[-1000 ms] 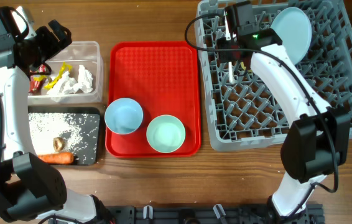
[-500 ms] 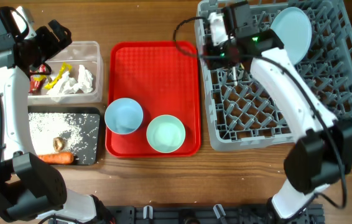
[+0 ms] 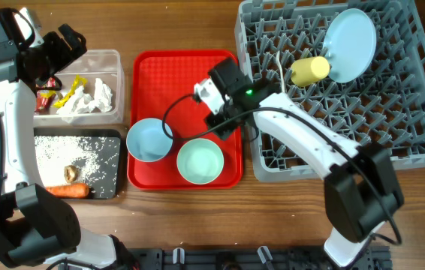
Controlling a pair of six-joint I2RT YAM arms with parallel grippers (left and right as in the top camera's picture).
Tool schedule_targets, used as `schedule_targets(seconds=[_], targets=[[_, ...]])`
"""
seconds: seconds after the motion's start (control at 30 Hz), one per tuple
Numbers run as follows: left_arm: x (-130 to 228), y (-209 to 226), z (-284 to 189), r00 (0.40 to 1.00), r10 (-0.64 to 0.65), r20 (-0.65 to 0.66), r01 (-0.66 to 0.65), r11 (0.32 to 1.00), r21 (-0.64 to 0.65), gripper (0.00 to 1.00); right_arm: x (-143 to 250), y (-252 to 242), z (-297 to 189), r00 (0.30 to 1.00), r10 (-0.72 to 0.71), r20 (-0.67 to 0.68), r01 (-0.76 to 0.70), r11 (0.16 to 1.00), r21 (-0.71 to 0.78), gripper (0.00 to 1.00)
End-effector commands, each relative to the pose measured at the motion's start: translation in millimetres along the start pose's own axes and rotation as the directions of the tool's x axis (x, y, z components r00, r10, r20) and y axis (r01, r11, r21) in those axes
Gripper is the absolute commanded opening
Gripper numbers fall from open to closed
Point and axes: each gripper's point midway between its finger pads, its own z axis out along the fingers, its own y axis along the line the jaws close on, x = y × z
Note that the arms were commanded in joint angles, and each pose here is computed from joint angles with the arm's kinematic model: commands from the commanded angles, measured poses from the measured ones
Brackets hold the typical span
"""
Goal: Sort waste into correct bins and load items into the dishwasher rack
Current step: 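Reach right gripper to the mint bowl rim and grasp it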
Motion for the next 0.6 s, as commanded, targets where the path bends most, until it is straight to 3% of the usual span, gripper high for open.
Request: schedule_targets(seconds=[0.0,0.13,0.43,0.47,0.57], targets=[[-8.5,-1.4,-8.6,1.0,0.006,0.029,-0.006,1.0,-0.001,1.0,19.0,1.9,21.4,0.996,-0.057,-0.069,0.055,0.998,-0.03,0.44],[-8.5,-1.4,-8.6,1.0,0.006,0.03,-0.006,1.0,-0.001,1.0,24.4,29.5,23.7,0.996,-0.077,-0.055,0.065,0.98,-0.19,0.5],[-8.5,-1.4,-8.6,1.0,0.006,0.03,-0.006,1.0,-0.001,1.0,43.7,33.0,32.6,0.991,-0.096,-0.098,0.074,0.974,-0.215,0.51],[-8.5,-1.4,-8.6,1.0,0.006,0.03,-0.006,1.0,-0.001,1.0,39.0,31.7,33.8,0.992,-0.099,-0.077,0.081,0.975,-0.209,0.49],[-8.5,-1.4,-8.6,1.0,0.006,0.029,-0.006,1.0,-0.001,1.0,25.1,28.8,35.1,0.994,-0.109,-0.02,0.104,0.976,-0.193,0.31]])
